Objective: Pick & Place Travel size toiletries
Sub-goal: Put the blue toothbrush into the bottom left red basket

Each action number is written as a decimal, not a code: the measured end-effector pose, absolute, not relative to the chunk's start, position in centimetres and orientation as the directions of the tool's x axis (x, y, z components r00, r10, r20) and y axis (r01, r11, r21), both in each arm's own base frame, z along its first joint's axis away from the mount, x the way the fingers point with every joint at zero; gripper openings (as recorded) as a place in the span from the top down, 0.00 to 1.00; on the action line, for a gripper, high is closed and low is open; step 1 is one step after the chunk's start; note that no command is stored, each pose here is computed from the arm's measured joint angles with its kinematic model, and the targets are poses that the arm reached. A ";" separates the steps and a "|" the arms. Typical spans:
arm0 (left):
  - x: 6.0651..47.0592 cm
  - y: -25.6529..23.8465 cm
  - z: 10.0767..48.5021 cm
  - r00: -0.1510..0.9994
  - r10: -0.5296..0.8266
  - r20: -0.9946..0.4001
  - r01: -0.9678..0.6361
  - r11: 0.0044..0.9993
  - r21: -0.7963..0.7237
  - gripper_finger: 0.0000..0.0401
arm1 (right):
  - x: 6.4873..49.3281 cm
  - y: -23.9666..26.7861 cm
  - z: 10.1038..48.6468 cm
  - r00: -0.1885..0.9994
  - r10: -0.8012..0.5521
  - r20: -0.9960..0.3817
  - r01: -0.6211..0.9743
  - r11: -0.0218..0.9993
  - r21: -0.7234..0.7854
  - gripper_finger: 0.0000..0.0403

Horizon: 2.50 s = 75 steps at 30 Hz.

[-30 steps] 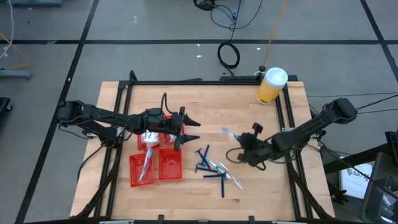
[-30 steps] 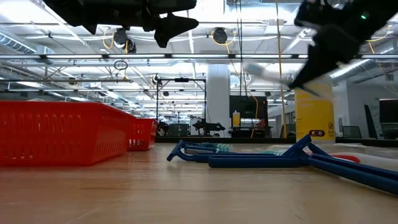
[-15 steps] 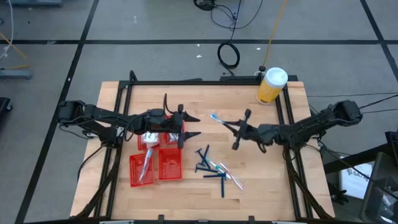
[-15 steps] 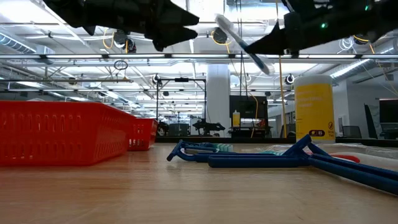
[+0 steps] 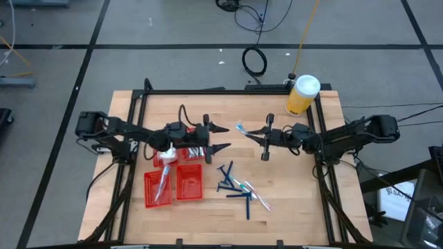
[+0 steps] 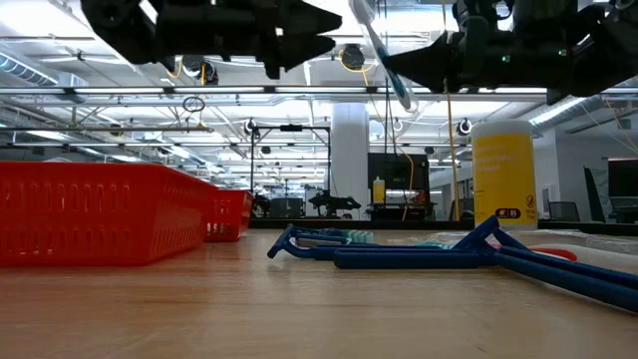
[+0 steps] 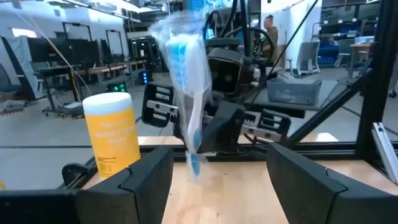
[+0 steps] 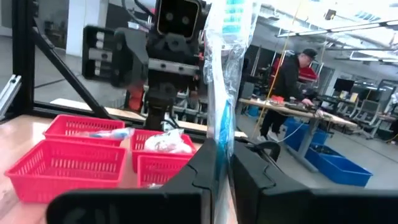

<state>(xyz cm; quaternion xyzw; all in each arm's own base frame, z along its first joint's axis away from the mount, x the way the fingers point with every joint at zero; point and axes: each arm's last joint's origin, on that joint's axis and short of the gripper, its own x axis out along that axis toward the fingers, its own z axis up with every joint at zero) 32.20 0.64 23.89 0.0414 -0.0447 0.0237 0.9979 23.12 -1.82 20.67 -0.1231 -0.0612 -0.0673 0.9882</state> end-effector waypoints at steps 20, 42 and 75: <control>36.7 1.5 25.3 0.986 0.029 0.164 -0.057 0.983 0.173 0.36 | 23.2 -1.6 20.6 0.990 -0.042 0.133 0.071 0.973 -0.221 0.96; 36.5 1.6 25.6 0.986 0.019 0.166 -0.044 0.988 0.148 0.59 | 23.2 -1.6 20.6 0.990 -0.042 0.131 0.071 0.973 -0.221 0.96; 24.5 -2.2 32.7 0.917 0.301 -0.261 -0.337 0.936 -0.105 0.92 | 23.2 -1.5 20.3 0.995 -0.041 0.087 0.053 0.988 -0.145 0.33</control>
